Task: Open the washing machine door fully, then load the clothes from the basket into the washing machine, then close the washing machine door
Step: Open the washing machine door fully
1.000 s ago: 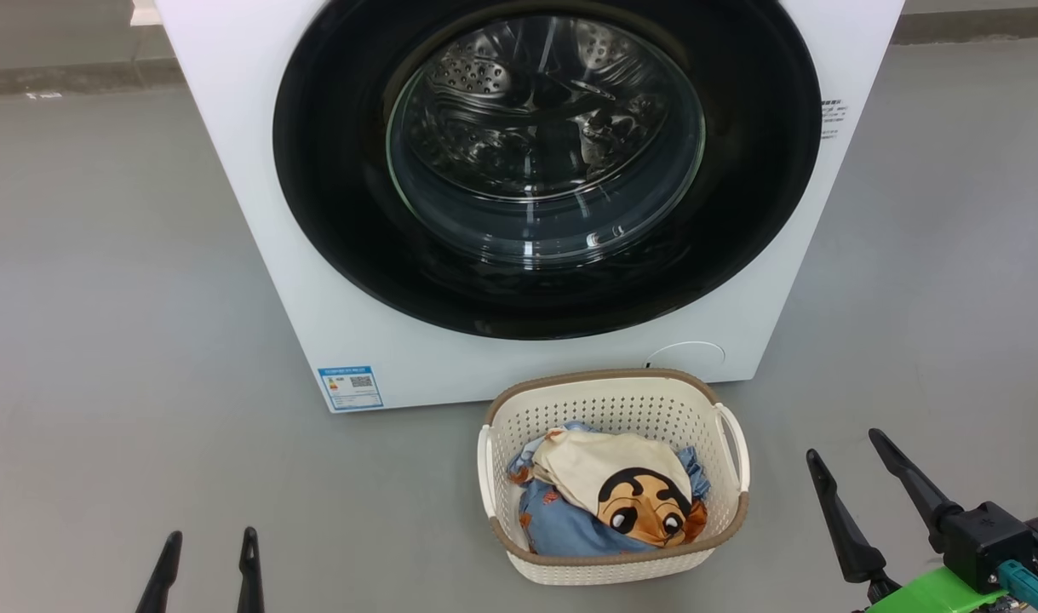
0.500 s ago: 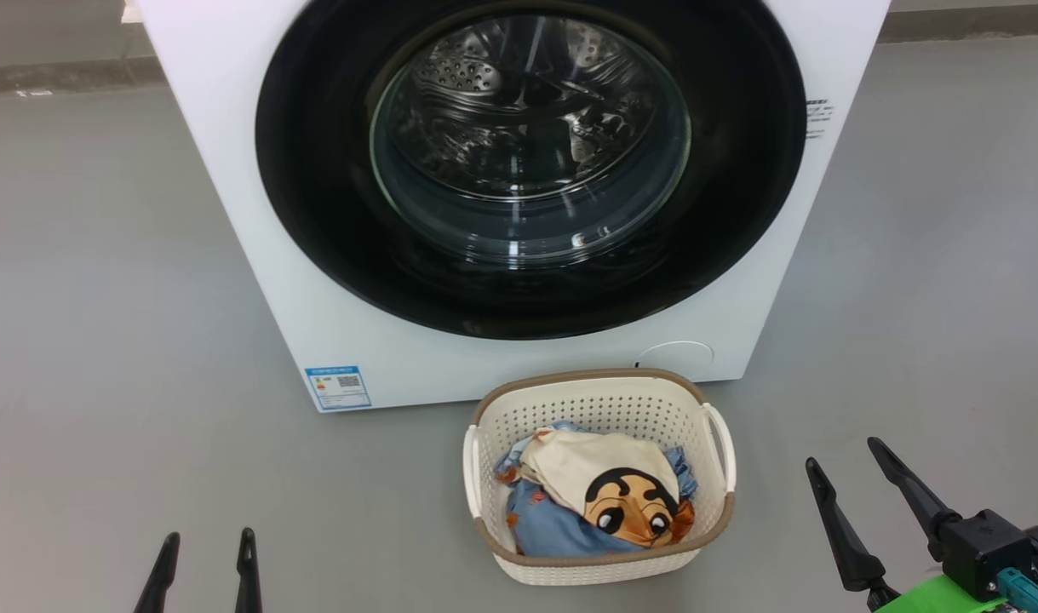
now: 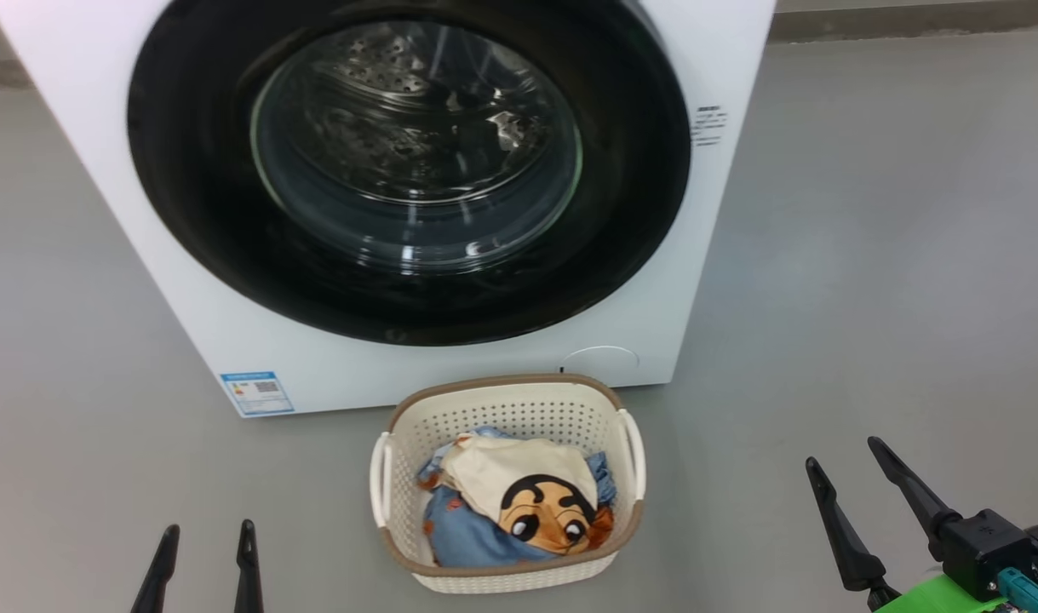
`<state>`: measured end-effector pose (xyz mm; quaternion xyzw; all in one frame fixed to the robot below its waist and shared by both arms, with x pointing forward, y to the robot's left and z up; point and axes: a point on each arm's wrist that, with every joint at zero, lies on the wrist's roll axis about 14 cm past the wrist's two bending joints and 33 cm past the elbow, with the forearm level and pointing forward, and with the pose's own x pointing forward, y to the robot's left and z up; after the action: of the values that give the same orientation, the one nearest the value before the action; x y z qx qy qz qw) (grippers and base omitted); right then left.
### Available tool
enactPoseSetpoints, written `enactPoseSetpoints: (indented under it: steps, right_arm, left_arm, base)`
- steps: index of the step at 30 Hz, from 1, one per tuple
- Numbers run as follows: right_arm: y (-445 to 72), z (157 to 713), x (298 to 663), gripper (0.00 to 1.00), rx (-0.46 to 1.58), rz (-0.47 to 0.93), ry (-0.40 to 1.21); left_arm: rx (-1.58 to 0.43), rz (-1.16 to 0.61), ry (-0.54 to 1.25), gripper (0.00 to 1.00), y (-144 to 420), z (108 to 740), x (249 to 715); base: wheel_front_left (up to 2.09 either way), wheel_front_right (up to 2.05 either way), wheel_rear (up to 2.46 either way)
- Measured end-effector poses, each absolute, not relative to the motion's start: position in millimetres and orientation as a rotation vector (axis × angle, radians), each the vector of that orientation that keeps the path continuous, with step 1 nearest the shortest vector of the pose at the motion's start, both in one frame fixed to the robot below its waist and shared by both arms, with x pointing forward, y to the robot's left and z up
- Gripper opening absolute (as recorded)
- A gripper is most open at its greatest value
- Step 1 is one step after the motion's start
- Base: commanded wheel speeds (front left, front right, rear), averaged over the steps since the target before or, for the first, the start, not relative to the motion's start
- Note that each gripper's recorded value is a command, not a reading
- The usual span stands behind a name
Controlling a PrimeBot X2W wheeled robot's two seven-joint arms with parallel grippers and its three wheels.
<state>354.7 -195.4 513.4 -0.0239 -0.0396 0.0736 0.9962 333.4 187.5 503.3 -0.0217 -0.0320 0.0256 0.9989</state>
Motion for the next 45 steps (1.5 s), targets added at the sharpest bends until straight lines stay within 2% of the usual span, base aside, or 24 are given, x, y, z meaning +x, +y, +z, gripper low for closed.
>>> enactPoseSetpoints:
  steps: [8,20,21,22,23,24,32,41,44,45]
  right_arm:
    - [-195,513,355,1.0,-0.048,0.148,-0.079]
    - [-194,518,356,1.0,-0.04,0.145,-0.096]
    - [-194,519,356,0.49,-0.038,0.146,-0.097]
    - [-194,519,356,0.16,-0.033,0.145,-0.098]
    - [-194,519,356,0.16,-0.031,0.145,-0.098]
    - [-193,519,356,0.0,-0.03,0.146,-0.099]
    - [-195,521,356,0.0,0.011,0.132,-0.105]
    - [-239,515,353,0.0,0.42,-0.105,-0.142]
    - [-264,507,348,0.0,0.604,-0.221,-0.168]
    - [-280,500,345,0.0,0.729,-0.298,-0.187]
  left_arm:
    - [-0.05,0.052,-0.064,1.0,187,503,333]
    - [-0.05,0.052,-0.064,1.0,188,503,333]
    - [-0.05,0.052,-0.064,1.0,188,503,333]
    - [-0.05,0.052,-0.064,1.0,188,503,333]
    - [-0.05,0.053,-0.064,1.0,188,503,333]
    - [-0.05,0.053,-0.065,1.0,188,503,333]
    - [-0.066,0.058,-0.066,1.0,189,504,332]
    - [-0.077,0.054,-0.061,1.0,187,501,334]
    - [-0.077,0.053,-0.057,1.0,187,500,335]
    - [-0.078,0.051,-0.056,1.0,187,500,335]
  base:
    - [0.54,0.54,-1.09]
    - [0.03,0.03,-0.05]
    - [0.0,0.0,0.0]
    - [0.0,0.0,0.0]
    - [0.0,0.0,0.0]
    - [0.0,0.0,0.0]
    - [0.0,0.0,0.0]
    - [0.0,0.0,0.0]
    - [0.0,0.0,0.0]
    - [0.0,0.0,0.0]
